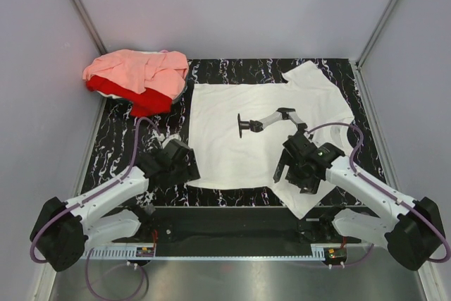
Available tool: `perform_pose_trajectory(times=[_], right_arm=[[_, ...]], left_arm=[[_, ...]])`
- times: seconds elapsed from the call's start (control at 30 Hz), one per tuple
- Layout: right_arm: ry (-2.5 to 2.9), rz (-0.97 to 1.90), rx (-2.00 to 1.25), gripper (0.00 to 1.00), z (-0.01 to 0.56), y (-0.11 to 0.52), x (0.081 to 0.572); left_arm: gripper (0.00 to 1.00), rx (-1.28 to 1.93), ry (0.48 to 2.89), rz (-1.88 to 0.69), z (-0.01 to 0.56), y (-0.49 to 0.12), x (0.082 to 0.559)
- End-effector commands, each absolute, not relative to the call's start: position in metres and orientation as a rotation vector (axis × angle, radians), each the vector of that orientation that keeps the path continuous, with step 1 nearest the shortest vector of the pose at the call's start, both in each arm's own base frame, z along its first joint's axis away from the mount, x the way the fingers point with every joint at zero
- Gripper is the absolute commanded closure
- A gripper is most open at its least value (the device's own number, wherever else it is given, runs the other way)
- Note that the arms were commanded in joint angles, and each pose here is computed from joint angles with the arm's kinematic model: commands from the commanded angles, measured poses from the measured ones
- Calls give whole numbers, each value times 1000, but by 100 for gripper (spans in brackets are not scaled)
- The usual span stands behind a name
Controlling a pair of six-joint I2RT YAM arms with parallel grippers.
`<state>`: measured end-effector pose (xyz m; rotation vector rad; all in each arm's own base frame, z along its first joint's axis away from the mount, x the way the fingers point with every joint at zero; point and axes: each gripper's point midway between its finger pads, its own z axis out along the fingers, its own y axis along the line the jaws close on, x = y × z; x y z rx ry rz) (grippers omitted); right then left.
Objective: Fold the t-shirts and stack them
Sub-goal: Flatten the tshirt out
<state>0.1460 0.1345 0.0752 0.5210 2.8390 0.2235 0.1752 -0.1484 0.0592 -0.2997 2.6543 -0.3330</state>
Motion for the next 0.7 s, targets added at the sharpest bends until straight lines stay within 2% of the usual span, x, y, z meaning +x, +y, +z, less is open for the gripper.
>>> perform_pose_trajectory(times=[0.0,0.2,0.33,0.43,0.53,0.57,0.63,0.67], right_arm=[[2773,145,616,0,80,118,143],[2789,111,592,0,81,116,143],[2790,104,588,0,81,115,143],[2795,96,590,0,78,114,142],[2806,78,577,0,75,113,142],[2808,76,573,0,74,113,142],[2819,62,563,0,71,113,142],[2826,51,558,0,70,112,141]], left_arm=[[19,-378,2618,-409,48,-156,177],[22,-393,2653,-386,30,-158,177],[31,-407,2653,-406,20,-160,175],[43,-405,2638,-415,21,-161,178],[60,-390,2620,-432,25,-164,182],[70,-392,2615,-427,26,-163,183],[79,-392,2596,-441,31,-164,185],[94,-397,2593,-429,32,-161,185]])
